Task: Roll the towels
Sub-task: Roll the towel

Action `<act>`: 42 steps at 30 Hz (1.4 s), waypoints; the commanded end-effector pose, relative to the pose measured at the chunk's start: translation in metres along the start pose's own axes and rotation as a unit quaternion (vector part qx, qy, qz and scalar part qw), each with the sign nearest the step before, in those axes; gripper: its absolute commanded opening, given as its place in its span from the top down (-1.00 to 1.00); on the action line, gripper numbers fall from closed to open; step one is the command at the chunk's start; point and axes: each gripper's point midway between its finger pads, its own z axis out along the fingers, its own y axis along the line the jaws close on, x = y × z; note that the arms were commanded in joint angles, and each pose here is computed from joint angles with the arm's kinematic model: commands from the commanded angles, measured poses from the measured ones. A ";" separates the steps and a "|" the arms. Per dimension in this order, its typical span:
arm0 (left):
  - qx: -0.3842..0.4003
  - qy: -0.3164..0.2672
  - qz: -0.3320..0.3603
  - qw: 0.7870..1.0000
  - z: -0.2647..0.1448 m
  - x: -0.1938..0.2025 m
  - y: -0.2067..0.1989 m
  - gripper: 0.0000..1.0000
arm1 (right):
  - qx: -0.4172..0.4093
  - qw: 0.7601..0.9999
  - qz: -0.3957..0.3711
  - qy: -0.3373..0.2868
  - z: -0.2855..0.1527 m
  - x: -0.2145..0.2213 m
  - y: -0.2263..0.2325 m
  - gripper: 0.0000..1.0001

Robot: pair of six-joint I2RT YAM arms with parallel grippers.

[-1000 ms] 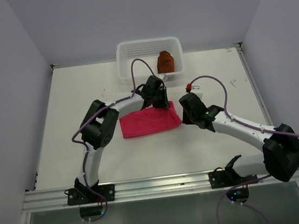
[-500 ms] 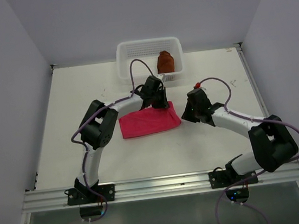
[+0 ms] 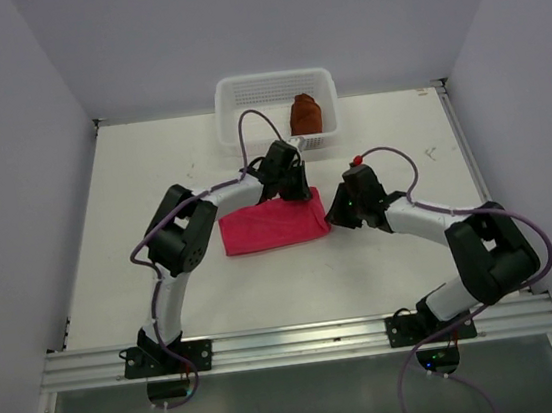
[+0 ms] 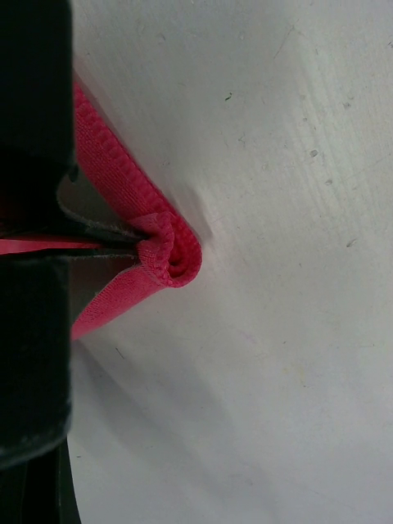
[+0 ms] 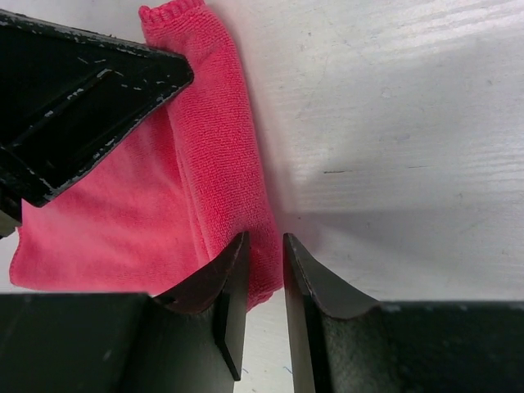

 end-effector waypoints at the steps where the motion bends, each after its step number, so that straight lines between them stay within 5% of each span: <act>1: -0.038 0.014 -0.011 0.999 -0.007 0.010 0.022 1.00 | -0.031 0.999 0.007 0.006 0.003 0.001 0.012 0.45; 28: -0.065 0.005 -0.036 0.997 -0.005 0.013 0.035 1.00 | -0.054 0.997 -0.007 0.051 0.011 0.034 0.015 0.28; 35: -0.071 0.006 -0.038 0.997 -0.005 0.015 0.038 1.00 | -0.027 0.997 -0.019 0.063 0.017 0.051 0.006 0.32; 42: -0.075 0.007 -0.040 0.996 -0.007 0.016 0.042 1.00 | -0.004 0.997 -0.019 0.070 0.021 0.063 -0.008 0.60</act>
